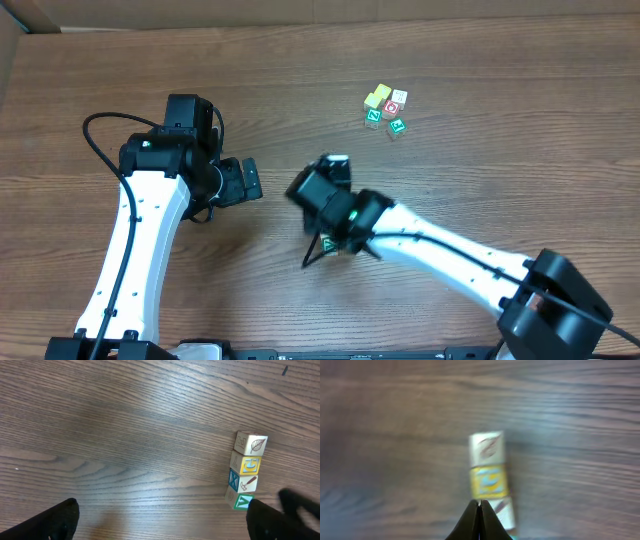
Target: Flip 3 blocks
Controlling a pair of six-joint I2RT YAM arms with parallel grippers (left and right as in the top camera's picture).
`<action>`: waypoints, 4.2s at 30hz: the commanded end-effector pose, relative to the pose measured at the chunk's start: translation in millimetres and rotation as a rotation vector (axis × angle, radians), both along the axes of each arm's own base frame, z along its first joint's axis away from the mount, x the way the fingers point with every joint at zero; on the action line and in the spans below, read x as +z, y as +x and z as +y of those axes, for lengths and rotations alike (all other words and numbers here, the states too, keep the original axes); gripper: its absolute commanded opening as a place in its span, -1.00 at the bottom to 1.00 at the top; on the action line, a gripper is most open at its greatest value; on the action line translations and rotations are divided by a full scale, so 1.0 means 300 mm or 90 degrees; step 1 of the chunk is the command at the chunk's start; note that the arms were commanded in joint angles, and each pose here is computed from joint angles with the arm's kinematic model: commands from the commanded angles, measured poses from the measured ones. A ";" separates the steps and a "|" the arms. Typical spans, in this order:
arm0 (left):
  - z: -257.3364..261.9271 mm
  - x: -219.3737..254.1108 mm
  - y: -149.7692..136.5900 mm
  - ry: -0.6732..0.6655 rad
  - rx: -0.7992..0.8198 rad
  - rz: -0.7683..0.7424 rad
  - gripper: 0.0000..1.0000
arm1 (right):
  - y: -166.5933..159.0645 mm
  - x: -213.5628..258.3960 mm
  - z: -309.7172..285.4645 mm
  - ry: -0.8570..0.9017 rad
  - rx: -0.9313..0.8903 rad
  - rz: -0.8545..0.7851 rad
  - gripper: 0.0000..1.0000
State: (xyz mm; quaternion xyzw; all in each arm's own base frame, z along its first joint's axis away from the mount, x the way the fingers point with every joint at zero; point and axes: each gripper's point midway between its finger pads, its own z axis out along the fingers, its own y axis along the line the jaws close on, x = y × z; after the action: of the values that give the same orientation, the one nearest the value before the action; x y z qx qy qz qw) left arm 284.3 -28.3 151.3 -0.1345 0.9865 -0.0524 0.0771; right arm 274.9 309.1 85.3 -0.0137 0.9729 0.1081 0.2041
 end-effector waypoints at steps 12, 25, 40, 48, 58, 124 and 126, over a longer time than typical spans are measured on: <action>0.007 -0.002 0.002 0.008 -0.005 0.000 0.99 | -0.003 -0.182 -0.148 0.066 -0.061 0.191 -0.92; 0.006 -0.002 0.002 0.007 -0.006 0.000 0.99 | -0.057 -0.235 -0.098 0.091 -0.014 0.186 -0.92; 0.007 -0.002 0.002 0.008 -0.006 0.000 0.99 | -0.092 -0.220 -0.048 0.131 0.024 0.212 -0.92; 0.006 -0.002 0.002 0.007 -0.006 0.000 0.99 | -0.078 -0.229 -0.070 0.108 0.012 0.196 -0.92; 0.006 -0.002 0.002 0.007 -0.006 0.000 0.99 | -0.102 -0.229 -0.129 0.085 -0.013 0.239 -0.92; 0.007 -0.002 0.002 0.008 -0.006 0.000 0.99 | -0.033 -0.172 -0.122 0.091 -0.018 0.158 -0.92; 0.006 -0.002 0.002 0.007 -0.006 0.000 0.99 | -0.031 -0.134 -0.120 0.102 -0.012 0.145 -0.92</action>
State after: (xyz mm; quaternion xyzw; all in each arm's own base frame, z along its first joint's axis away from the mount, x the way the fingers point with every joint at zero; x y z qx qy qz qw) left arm 284.3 -28.3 151.3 -0.1345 0.9865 -0.0522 0.0771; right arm 256.1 271.4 17.2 0.0282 0.9847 0.1613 0.0594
